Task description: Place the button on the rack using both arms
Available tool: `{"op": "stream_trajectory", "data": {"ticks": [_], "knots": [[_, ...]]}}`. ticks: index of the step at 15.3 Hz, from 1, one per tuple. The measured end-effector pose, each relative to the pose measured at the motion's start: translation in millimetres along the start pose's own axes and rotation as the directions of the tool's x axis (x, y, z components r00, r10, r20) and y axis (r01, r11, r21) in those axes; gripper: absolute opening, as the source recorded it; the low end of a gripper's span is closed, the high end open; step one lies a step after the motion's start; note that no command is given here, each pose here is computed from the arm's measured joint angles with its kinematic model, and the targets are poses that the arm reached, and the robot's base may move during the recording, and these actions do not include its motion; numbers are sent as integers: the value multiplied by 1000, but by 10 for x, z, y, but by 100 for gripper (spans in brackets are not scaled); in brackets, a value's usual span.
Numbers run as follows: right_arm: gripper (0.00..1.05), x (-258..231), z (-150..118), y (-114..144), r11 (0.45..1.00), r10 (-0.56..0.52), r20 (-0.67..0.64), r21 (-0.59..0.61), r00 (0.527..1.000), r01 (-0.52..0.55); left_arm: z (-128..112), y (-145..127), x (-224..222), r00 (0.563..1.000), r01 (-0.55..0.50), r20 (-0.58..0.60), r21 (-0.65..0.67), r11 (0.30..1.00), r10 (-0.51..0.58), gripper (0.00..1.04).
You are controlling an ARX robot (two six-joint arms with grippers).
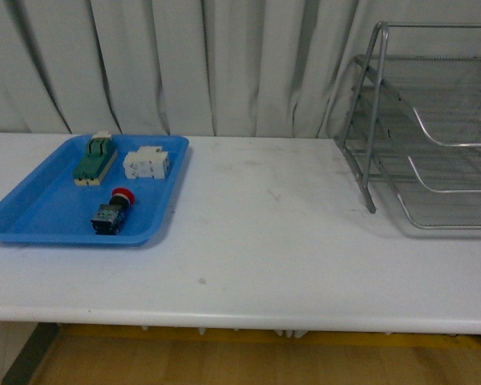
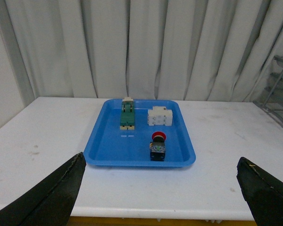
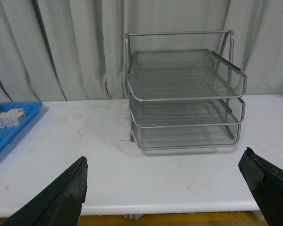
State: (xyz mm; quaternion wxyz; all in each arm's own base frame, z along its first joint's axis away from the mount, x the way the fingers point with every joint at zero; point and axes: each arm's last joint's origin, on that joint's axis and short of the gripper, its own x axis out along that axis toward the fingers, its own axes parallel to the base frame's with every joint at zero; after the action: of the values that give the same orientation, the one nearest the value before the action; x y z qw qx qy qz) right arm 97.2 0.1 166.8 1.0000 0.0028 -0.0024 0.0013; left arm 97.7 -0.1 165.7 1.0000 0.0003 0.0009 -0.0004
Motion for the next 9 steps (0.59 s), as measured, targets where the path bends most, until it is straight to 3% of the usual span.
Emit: {"op": "stream_trajectory", "data": {"ticks": [2, 3, 5, 7, 9], "knots": [[98, 0, 0, 0, 1000, 0, 0, 0, 1000, 0, 0, 0, 0, 1000, 0, 0, 0, 1000, 0, 98], [98, 53, 4, -38, 993, 95, -36, 79, 995, -92, 0, 0, 0, 1000, -1, 0, 0, 1000, 1, 98], [98, 296, 238, -168, 967, 147, -4, 213, 989, -143, 1, 0, 0, 1000, 0, 0, 0, 1000, 0, 98], [98, 677, 550, -364, 966, 86, 74, 236, 994, -101, 1, 0, 0, 1000, 0, 0, 0, 1000, 0, 98], [98, 1078, 678, -588, 962, 13, 86, 272, 996, -36, 1, 0, 0, 1000, 0, 0, 0, 1000, 0, 98]]}}
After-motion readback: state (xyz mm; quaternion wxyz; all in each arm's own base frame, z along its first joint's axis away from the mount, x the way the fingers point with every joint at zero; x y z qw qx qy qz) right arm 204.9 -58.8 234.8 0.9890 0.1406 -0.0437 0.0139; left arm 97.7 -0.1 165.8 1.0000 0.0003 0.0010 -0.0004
